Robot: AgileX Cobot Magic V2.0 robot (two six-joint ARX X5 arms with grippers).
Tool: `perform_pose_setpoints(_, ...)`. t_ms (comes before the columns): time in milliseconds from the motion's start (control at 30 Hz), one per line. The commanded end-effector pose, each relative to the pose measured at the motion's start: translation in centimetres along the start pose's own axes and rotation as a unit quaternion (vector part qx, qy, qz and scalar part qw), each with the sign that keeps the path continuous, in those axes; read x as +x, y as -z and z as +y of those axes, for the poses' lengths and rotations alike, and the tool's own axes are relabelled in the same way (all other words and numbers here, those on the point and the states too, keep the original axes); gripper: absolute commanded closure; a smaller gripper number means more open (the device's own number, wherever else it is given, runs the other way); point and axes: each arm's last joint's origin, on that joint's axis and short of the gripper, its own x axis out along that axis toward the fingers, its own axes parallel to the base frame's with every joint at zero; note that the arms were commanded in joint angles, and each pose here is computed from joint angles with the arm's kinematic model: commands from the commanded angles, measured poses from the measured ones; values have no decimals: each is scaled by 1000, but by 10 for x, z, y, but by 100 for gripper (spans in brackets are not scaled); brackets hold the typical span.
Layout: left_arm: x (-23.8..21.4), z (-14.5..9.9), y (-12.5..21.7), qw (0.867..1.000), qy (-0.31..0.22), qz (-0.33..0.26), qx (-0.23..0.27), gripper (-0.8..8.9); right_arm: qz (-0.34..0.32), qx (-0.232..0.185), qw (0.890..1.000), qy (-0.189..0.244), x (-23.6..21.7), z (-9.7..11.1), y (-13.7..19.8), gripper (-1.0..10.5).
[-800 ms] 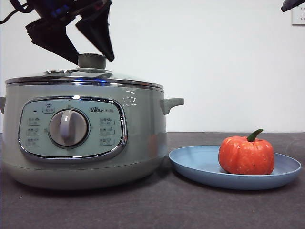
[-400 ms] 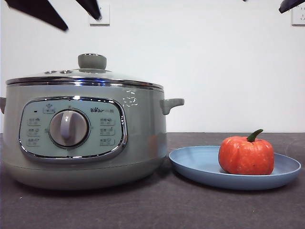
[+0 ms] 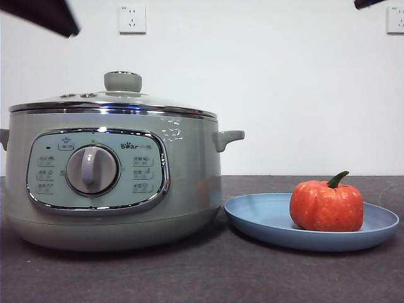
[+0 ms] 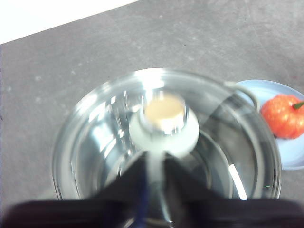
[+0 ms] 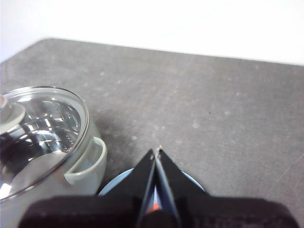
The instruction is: Take the pumpkin out from the steamer,put the pumpkin in the blue plate,close the lid
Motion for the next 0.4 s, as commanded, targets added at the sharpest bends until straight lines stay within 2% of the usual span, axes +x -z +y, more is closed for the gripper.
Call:
perform_pose_setpoints(33, -3, 0, 33, 1000, -2, -16, -22, 822, -25, 7, 1000, -3, 0, -1, 29, 957)
perform_pose_setpoints(100, -6, -1, 49, 999, -2, -33, -28, 821, -39, 29, 999, -4, 1, -2, 43, 957)
perform_pose_setpoints(200, -13, 0, 57, 998, -16, -51, -42, 822, -21, 46, 999, 10, 3, -3, 54, 946)
perform_pose_setpoints(300, -17, 0, 56, 997, -17, -56, -41, 817, -3, 42, 998, 41, 4, -5, 57, 946)
perform_pose_setpoints(400, -16, 0, 56, 998, -17, -54, -41, 817, 13, 40, 998, 48, 4, -6, 61, 946)
